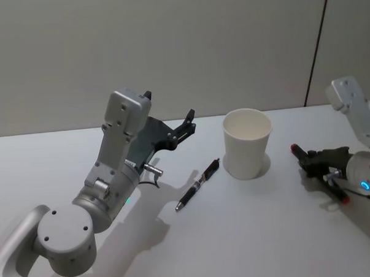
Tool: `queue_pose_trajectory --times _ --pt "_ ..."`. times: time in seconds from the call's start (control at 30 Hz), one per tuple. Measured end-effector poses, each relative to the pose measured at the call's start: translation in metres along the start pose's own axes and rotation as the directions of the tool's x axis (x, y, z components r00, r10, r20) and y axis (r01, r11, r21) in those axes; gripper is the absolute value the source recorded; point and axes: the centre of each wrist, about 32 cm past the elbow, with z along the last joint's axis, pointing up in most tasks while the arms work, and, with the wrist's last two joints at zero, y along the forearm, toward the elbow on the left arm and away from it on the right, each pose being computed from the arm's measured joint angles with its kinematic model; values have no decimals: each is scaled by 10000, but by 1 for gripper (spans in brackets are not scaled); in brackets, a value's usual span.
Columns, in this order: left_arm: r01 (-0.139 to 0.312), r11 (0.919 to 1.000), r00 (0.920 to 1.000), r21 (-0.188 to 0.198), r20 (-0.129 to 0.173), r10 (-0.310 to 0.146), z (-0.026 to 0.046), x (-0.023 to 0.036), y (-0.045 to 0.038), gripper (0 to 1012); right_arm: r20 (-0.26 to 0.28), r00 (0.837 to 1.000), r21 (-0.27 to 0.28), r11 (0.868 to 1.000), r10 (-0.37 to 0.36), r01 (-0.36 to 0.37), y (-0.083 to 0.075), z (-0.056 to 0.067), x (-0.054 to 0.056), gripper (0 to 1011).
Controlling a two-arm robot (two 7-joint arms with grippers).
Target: Place the pen into the pen holder.
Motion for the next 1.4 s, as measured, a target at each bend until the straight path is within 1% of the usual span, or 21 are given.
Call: queue_pose_trajectory --times 0.33,0.43,0.5,0.53,0.67,0.7,0.73,0.77,0.83,0.9,0.93,1.0,1.03,1.1,1.13,1.2,1.23,1.27,1.3,1.33,1.4 --pt "-1 10000 10000 0 0 1 0 0 0 1001 304 9988 749 9966 -377 353 -34 20 -22 169" --pt "-1 10000 10000 -1 0 1 0 0 0 1001 428 9973 1184 9915 -589 534 -58 41 -27 169" --pt "-1 10000 10000 -1 0 1 0 0 0 1001 473 9966 1359 9889 -676 606 -68 51 -29 169" --pt "-2 10000 10000 0 0 2 0 0 0 1001 513 9957 1557 9855 -769 681 -79 61 -30 169" --pt "-1 10000 10000 0 0 1 0 0 0 1001 591 9938 1930 9778 -942 812 -102 86 -34 169" --pt "-2 10000 10000 -1 -1 2 0 0 0 1001 625 9927 2144 9728 -1033 877 -114 99 -35 169" --pt "-2 10000 10000 -1 -1 2 0 0 0 1001 625 9927 2144 9728 -1033 877 -114 99 -35 169" --pt "-1 10000 10000 -1 0 1 0 0 0 1001 668 9910 2444 9649 -1162 966 -132 119 -38 169" --pt "-1 10000 10000 0 -1 1 0 0 0 1001 713 9886 2840 9528 -1323 1070 -156 148 -46 169" --pt "-1 10000 10000 -1 -1 1 0 0 0 1001 727 9873 3073 9450 -1410 1123 -167 163 -50 169" --pt "-2 10000 10000 0 -1 2 0 0 0 1001 739 9861 3281 9374 -1489 1170 -178 179 -55 168" --pt "-1 10000 10000 0 0 1 0 0 0 1001 750 9847 3521 9281 -1571 1212 -190 198 -61 169" --pt "-1 10000 10000 0 0 1 0 0 0 1001 757 9836 3724 9197 -1637 1244 -200 216 -69 169" --pt "-2 10000 10000 0 0 2 0 0 0 1001 755 9825 3948 9099 -1701 1272 -211 238 -77 168" --pt "-1 10000 10000 0 0 1 0 0 0 1001 748 9815 4187 8988 -1763 1295 -221 262 -86 169" --pt "-1 10000 10000 0 0 1 0 0 0 1001 736 9807 4398 8885 -1813 1312 -229 284 -96 169" --pt "-1 10000 10000 0 0 1 0 0 0 1001 717 9800 4612 8774 -1854 1323 -235 309 -107 169" --pt "-1 10000 10000 -1 -1 1 0 0 0 1001 717 9800 4612 8774 -1854 1323 -235 309 -107 169" --pt "-1 10000 10000 0 0 1 0 0 0 1001 688 9797 4872 8633 -1883 1317 -241 344 -125 169" --pt "-1 10000 10000 -1 -1 1 0 0 0 1001 680 9795 4973 8575 -1896 1315 -243 355 -131 168" --pt "-1 10000 10000 0 0 1 0 0 0 1001 636 9795 5305 8378 -1911 1290 -245 407 -159 169"
